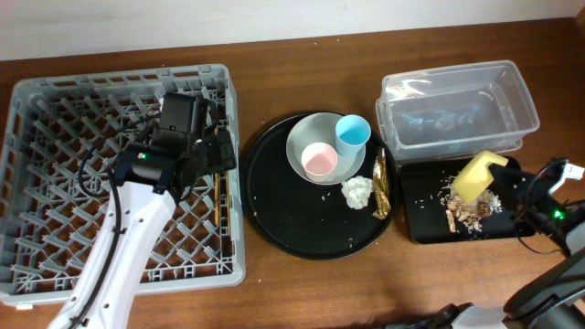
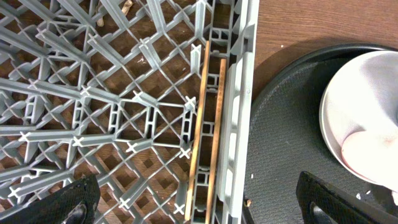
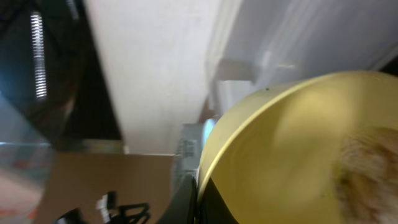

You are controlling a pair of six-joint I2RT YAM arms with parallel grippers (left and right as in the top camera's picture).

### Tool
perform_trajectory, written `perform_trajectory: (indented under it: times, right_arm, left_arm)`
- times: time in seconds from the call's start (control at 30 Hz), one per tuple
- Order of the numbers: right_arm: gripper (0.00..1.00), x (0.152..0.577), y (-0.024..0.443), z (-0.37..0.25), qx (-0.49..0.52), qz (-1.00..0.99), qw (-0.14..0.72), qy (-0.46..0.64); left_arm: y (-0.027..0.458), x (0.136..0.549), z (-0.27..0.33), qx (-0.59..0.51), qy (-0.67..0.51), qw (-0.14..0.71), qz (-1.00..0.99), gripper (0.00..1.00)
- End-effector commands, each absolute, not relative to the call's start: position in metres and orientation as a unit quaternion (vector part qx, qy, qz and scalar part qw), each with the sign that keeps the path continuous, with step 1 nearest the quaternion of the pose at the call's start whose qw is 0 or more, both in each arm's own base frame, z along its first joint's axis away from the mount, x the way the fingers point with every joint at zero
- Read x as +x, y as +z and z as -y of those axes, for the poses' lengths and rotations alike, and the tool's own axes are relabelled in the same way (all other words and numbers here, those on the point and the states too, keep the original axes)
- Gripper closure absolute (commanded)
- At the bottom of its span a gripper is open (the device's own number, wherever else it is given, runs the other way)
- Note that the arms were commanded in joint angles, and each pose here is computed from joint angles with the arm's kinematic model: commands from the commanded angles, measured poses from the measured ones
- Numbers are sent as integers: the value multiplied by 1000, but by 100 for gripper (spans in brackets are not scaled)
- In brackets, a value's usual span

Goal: Sort waste into correct bins and load items into the dishwasher rack
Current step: 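Carry the yellow bowl right and tip the rice onto the black tray, then return the empty yellow bowl to the black round tray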

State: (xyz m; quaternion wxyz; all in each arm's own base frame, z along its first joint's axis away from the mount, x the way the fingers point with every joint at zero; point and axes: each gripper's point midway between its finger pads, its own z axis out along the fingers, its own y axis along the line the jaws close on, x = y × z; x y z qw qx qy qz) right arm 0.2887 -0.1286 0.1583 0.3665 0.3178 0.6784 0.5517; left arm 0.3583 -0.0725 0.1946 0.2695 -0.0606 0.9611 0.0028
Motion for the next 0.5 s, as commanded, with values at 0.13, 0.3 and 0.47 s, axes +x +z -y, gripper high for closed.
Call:
perform_trajectory:
  times: [0.13, 0.3, 0.47]
  right_arm:
    - [96, 284, 178, 122, 320, -637, 356, 603]
    - [96, 285, 176, 123, 337, -632, 341, 608]
    - [96, 287, 184, 120, 346, -640, 331, 600]
  left_arm:
    - [199, 361, 74, -62, -2, 275, -959, 1]
    - [199, 361, 74, -62, -1, 275, -959, 1]
    - [199, 361, 74, -62, -1, 275, -959, 1]
